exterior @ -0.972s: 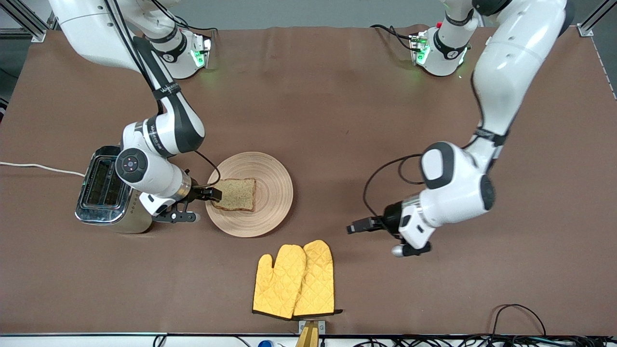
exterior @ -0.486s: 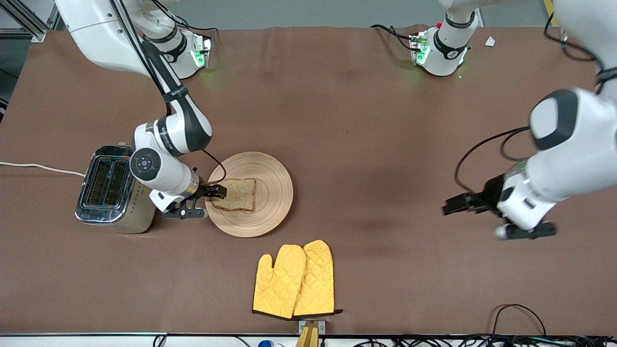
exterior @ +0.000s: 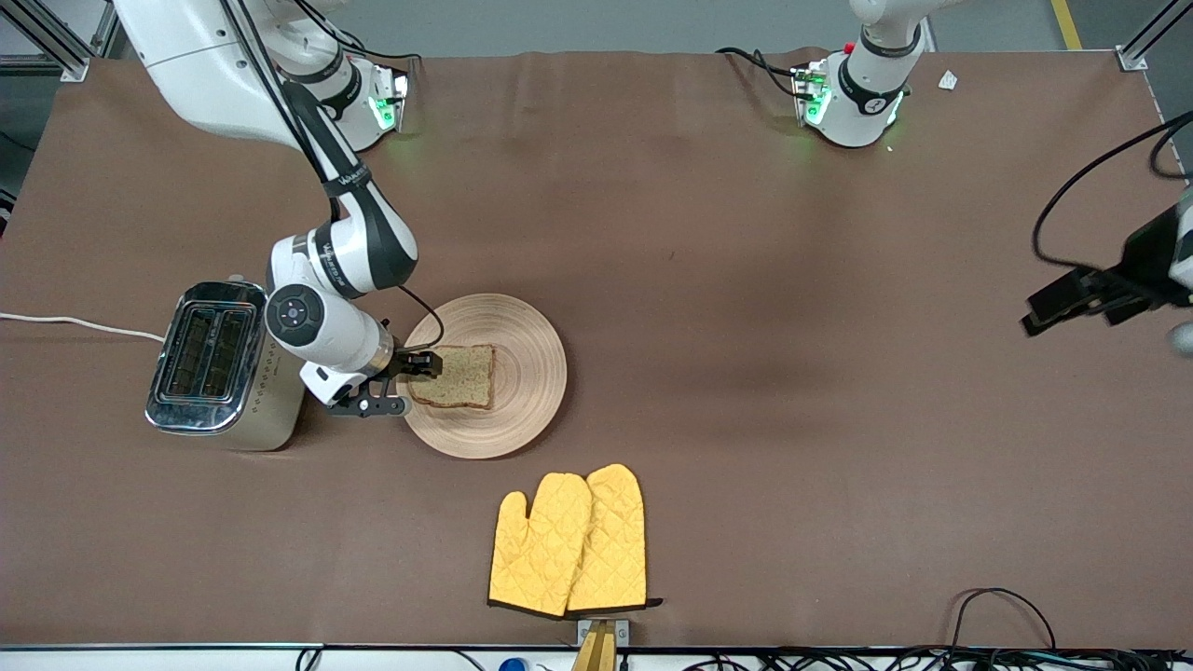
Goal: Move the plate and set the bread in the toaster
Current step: 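Grasp the bread slice with the right gripper while the left gripper withdraws, then lift the bread with the right gripper and carry it over the toaster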
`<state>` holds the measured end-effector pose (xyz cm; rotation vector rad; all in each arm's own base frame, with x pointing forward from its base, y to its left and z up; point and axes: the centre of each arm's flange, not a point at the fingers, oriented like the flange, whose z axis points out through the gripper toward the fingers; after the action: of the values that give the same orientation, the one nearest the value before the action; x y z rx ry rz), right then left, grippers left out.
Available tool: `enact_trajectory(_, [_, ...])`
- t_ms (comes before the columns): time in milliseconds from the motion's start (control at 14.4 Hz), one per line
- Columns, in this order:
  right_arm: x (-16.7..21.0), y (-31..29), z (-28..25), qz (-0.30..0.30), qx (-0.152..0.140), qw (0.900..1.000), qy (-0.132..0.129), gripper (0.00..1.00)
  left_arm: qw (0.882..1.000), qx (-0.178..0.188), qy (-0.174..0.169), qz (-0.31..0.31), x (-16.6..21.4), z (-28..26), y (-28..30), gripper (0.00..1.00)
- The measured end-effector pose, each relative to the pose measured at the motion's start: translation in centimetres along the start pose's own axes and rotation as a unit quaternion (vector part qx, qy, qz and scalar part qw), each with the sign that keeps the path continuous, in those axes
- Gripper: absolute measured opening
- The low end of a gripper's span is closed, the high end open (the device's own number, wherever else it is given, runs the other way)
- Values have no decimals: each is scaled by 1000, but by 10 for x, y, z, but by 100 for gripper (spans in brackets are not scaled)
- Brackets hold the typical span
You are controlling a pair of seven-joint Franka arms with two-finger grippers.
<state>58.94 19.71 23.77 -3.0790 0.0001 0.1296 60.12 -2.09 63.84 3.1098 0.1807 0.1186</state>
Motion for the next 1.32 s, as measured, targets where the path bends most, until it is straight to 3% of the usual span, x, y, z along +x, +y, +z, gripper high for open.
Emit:
enact_trajectory(69, [-1,0,1,-1,0,1000,-1,77,1000,7,-4,2,-9,-11,-7,100])
enact_trajectory(208, [-2,-1,4,-1,-1,1000,-3,67,1000,17,-8,7,-25,-31,-10,100])
enact_trajectory(556, [-3,-2,11,-2,-2,1000,-5,59,998,39,-27,36,-62,-57,-6,100])
enact_trajectory(764, [-3,-1,15,-1,-2,1000,-6,39,998,41,-33,46,-71,-53,0,100])
enact_trajectory(972, [-2,0,19,-1,-1,1000,-3,37,998,40,-30,46,-68,-48,0,100])
enact_trajectory(1111, [-1,1,19,0,-2,1000,-3,20,998,39,-24,46,-61,-40,-2,100])
enact_trajectory(1250, [-1,1,19,1,-2,1000,-3,16,998,36,-26,48,-58,-35,1,100])
enact_trajectory(1319, [-1,1,19,1,-2,1000,-3,6,998,33,-27,49,-58,-34,3,100])
